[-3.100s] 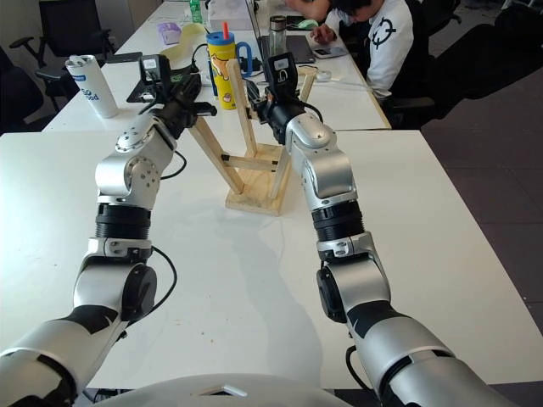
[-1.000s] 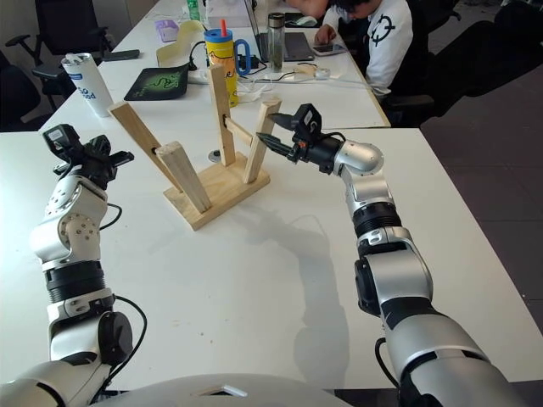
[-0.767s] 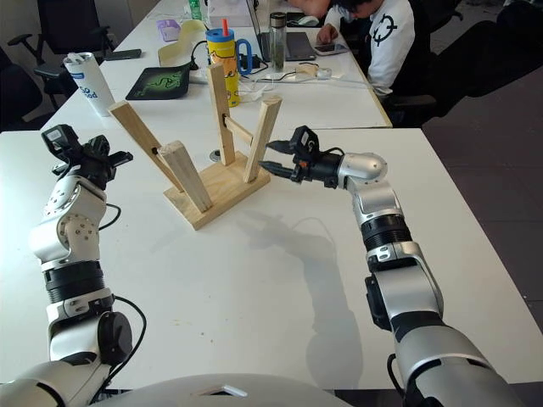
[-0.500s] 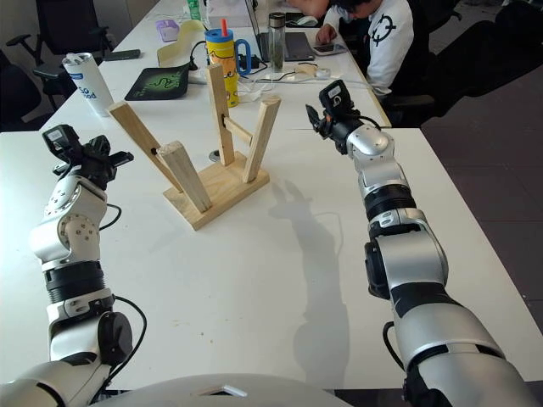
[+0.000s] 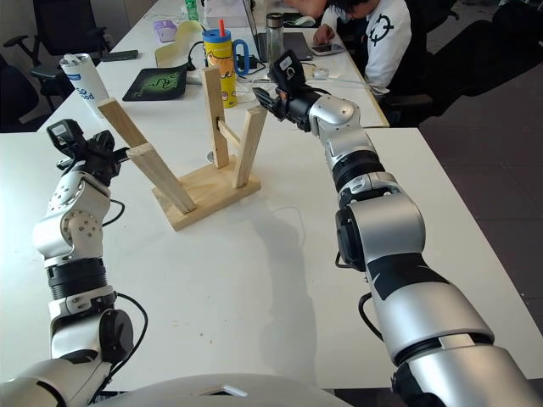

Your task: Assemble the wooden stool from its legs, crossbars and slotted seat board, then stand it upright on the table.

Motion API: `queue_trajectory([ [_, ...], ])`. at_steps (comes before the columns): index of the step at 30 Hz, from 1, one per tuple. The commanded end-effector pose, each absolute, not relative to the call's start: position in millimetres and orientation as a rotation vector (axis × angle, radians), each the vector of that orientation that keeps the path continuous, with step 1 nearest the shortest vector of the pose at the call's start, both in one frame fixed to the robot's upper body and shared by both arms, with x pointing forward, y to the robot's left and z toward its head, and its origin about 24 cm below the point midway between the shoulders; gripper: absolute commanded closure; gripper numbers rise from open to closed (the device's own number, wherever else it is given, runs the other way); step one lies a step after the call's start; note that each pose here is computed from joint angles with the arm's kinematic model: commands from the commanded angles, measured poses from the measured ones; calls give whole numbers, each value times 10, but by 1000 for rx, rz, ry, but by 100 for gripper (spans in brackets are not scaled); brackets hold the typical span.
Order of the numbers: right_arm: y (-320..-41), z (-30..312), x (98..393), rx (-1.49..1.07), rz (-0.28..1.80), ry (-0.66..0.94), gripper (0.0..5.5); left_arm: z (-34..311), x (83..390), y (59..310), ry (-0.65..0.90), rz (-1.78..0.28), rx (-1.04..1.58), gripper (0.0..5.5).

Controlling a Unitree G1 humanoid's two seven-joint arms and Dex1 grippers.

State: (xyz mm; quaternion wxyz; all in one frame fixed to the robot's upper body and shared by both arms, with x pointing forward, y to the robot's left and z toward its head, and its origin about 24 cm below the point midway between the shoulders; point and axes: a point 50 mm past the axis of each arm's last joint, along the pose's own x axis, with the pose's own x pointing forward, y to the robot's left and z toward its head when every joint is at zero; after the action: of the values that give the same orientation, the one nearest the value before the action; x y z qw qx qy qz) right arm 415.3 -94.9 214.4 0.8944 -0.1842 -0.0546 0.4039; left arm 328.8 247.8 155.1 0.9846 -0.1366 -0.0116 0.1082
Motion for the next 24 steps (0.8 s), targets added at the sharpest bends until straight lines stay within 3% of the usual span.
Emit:
queue_trajectory([
  [1, -833, 1959, 3930, -475, 1342, 56, 328, 1585, 3299, 2460, -35, 213, -294, 550],
  [4, -772, 1920, 3796, -484, 1556, 51, 328, 1585, 3295, 2478, -35, 218, -295, 550],
  [6, -713, 2038, 3772, -384, 1584, -24, 328, 1578, 3294, 2498, -33, 224, -296, 550],
  [10, -760, 2480, 3933, -66, 1305, -209, 328, 1528, 3287, 2520, -20, 232, -295, 550],
  [13, -975, 2544, 4091, 79, 998, -227, 328, 1493, 3286, 2536, -7, 237, -292, 550],
  [16, -1176, 2333, 4192, 27, 745, -145, 328, 1454, 3286, 2540, 9, 235, -283, 550],
  [19, -1376, 1884, 4220, -176, 539, 14, 328, 1402, 3276, 2543, 28, 235, -261, 550],
  [24, -1346, 1130, 4027, -310, 576, 161, 328, 1159, 3270, 2598, 122, 225, -163, 550],
])
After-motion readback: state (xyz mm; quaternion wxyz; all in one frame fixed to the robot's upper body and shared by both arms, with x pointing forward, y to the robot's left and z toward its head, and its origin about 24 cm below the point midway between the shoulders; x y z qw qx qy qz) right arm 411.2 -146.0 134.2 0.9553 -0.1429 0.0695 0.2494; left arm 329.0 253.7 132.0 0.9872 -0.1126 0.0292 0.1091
